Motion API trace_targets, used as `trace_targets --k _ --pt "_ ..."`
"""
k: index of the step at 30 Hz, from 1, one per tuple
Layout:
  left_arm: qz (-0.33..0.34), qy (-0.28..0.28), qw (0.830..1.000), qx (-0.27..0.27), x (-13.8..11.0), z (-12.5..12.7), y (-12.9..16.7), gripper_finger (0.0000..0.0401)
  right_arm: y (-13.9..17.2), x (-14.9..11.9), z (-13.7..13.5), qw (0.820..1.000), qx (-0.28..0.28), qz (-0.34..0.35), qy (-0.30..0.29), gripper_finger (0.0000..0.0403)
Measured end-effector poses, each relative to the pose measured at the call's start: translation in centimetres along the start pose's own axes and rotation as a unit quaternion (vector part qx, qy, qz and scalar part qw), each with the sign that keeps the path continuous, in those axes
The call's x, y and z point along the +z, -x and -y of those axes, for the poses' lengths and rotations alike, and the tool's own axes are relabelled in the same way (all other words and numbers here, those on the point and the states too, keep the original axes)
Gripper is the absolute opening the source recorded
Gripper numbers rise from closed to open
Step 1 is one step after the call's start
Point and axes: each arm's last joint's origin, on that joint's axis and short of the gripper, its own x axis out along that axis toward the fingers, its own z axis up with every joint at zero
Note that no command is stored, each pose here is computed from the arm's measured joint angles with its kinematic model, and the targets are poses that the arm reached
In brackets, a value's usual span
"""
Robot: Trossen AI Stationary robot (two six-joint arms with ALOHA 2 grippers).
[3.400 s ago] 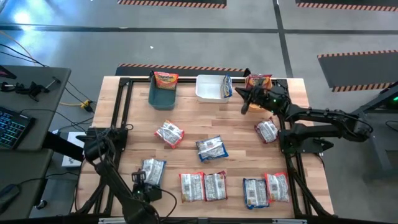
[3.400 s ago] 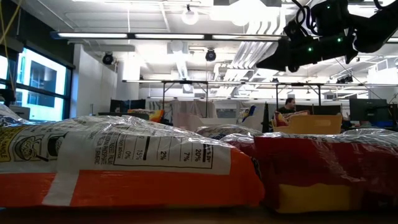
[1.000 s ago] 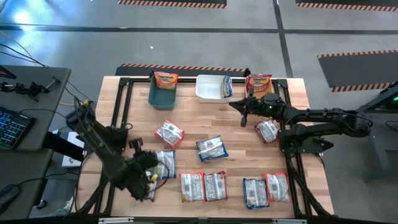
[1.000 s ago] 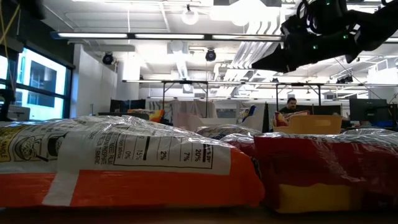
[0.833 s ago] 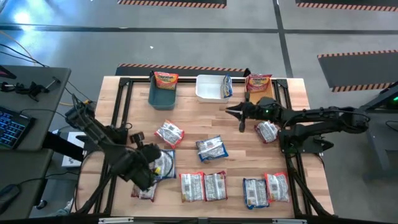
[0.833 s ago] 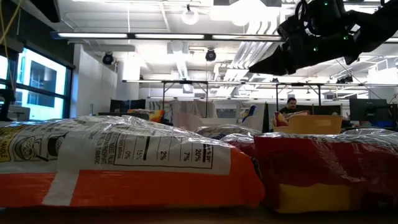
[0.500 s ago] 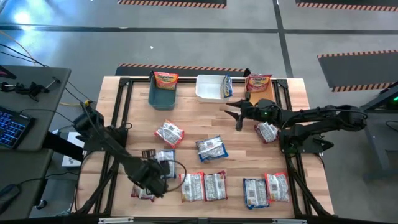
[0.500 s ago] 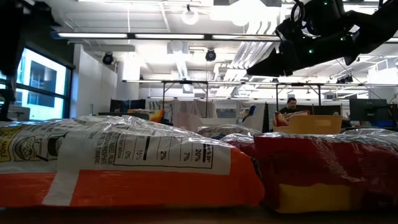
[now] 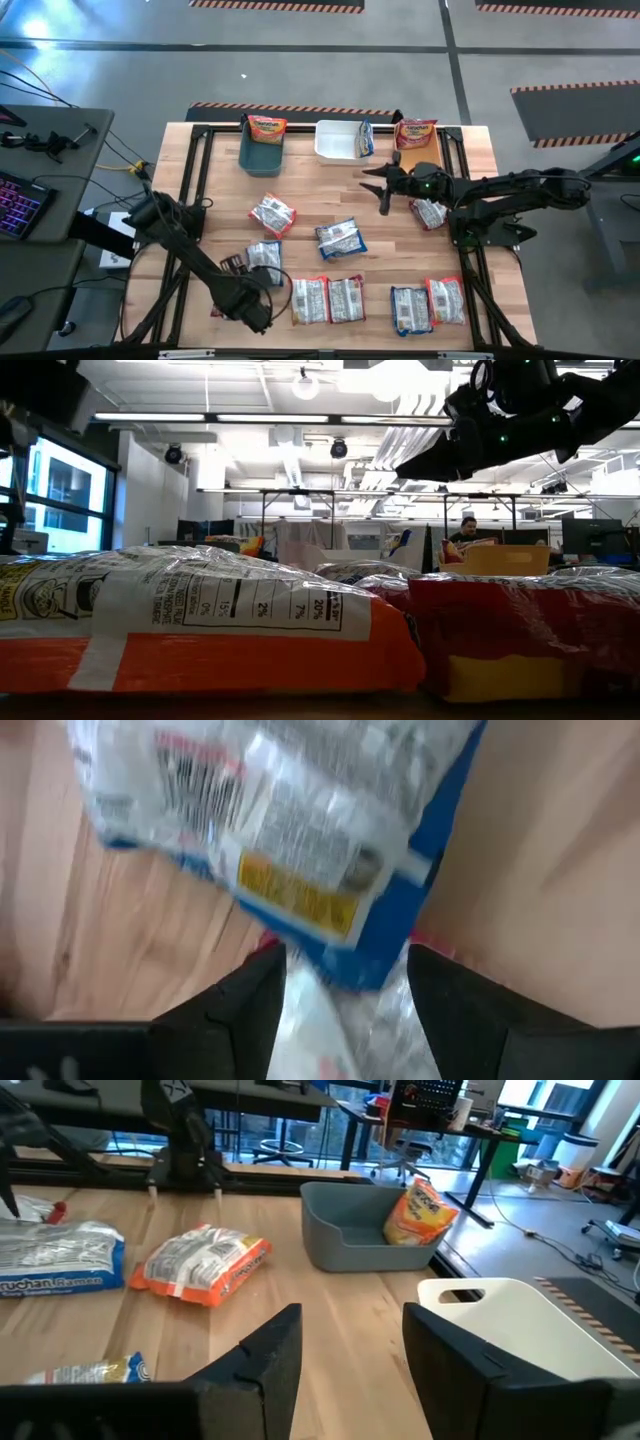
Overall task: Sort Maruchan noodles
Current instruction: Put the bottom left blue noodle pack into the white bin
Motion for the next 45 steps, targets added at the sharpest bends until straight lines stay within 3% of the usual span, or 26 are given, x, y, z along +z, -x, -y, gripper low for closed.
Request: trace_targets --k 11,15,24,28,35,45 --pt "-0.005 -0.016 0.999 0.051 0.2 0.7 -2.4 0.0216 0.0 0.1 -0.2 1.0 0.004 0.005 0.001 0.0158" --pt "-0.002 -0.019 0.998 0.064 0.2 0.3 -2.1 0.0175 0.0 0.2 -0.2 1.0 0.003 0.007 0.0 0.0158" --pt "0.014 -0.064 0.994 0.09 0.1 -1.1 -0.6 0.0018 0.0 0.2 -0.2 1.0 0.003 0.009 0.0 0.0158" --pt "0.032 -0.071 0.993 0.088 0.0 -2.1 1.0 0.0007 0.0 0.2 -0.2 1.0 0.003 0.009 0.003 0.0158" --pt "0.094 -0.048 0.993 0.052 0.6 -5.9 5.5 0.0001 0.0 0.3 -0.2 0.999 0.002 0.015 0.038 0.0158" --pt "0.193 0.033 0.979 -0.052 3.7 -14.7 11.5 0.0 -0.2 1.3 -0.3 0.999 0.018 0.038 0.011 0.0158"
